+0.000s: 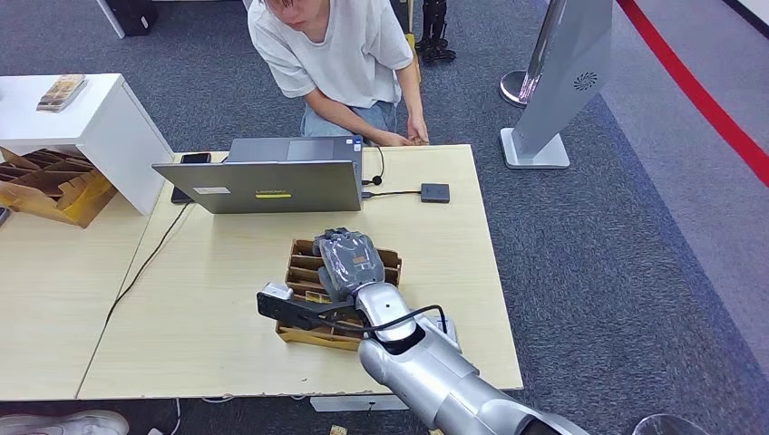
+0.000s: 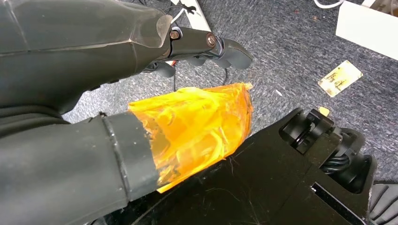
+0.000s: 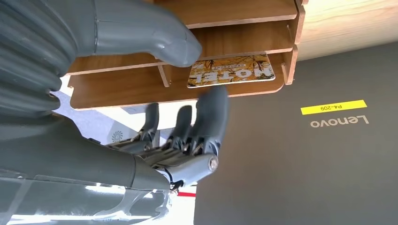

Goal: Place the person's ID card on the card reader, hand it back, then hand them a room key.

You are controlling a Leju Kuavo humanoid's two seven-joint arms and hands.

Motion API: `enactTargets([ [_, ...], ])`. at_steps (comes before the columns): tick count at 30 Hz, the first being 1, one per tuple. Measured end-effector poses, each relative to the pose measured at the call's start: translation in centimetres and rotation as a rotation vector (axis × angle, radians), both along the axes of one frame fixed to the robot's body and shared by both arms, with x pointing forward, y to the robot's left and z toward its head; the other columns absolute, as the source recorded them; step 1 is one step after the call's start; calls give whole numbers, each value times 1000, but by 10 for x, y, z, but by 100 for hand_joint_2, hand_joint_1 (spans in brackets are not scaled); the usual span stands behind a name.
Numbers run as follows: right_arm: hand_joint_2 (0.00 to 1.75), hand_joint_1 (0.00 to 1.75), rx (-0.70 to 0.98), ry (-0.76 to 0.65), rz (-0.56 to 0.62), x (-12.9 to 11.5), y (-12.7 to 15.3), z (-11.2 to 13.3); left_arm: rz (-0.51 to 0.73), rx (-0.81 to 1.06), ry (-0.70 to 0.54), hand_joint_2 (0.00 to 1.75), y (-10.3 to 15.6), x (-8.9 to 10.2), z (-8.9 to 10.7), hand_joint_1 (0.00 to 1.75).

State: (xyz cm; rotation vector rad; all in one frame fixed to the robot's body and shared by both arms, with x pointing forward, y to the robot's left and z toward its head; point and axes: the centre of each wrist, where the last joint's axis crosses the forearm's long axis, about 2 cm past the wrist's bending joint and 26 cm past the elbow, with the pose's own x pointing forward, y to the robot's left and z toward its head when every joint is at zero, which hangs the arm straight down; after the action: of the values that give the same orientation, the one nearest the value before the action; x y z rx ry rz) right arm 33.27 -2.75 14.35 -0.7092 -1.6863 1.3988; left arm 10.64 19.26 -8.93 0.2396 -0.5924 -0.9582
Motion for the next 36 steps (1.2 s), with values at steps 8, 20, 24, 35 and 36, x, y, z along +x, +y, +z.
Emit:
enactTargets([
  [8, 175, 126, -1, -1, -1, 1, 0, 0, -6, 1, -1, 0, 0, 0, 0, 0],
  [20, 175, 157, 7, -4, -6, 2, -1, 1, -11, 0, -3, 0, -1, 0, 0, 0],
  [24, 175, 175, 12, -9, -8, 2, -1, 1, -10, 0, -3, 0, -1, 0, 0, 0],
  [35, 175, 175, 60, -36, -11, 3, -4, 3, -2, -3, -6, 0, -1, 0, 0, 0],
  [36, 175, 175, 71, -45, -11, 4, -4, 4, 0, -3, -7, 0, -1, 0, 0, 0],
])
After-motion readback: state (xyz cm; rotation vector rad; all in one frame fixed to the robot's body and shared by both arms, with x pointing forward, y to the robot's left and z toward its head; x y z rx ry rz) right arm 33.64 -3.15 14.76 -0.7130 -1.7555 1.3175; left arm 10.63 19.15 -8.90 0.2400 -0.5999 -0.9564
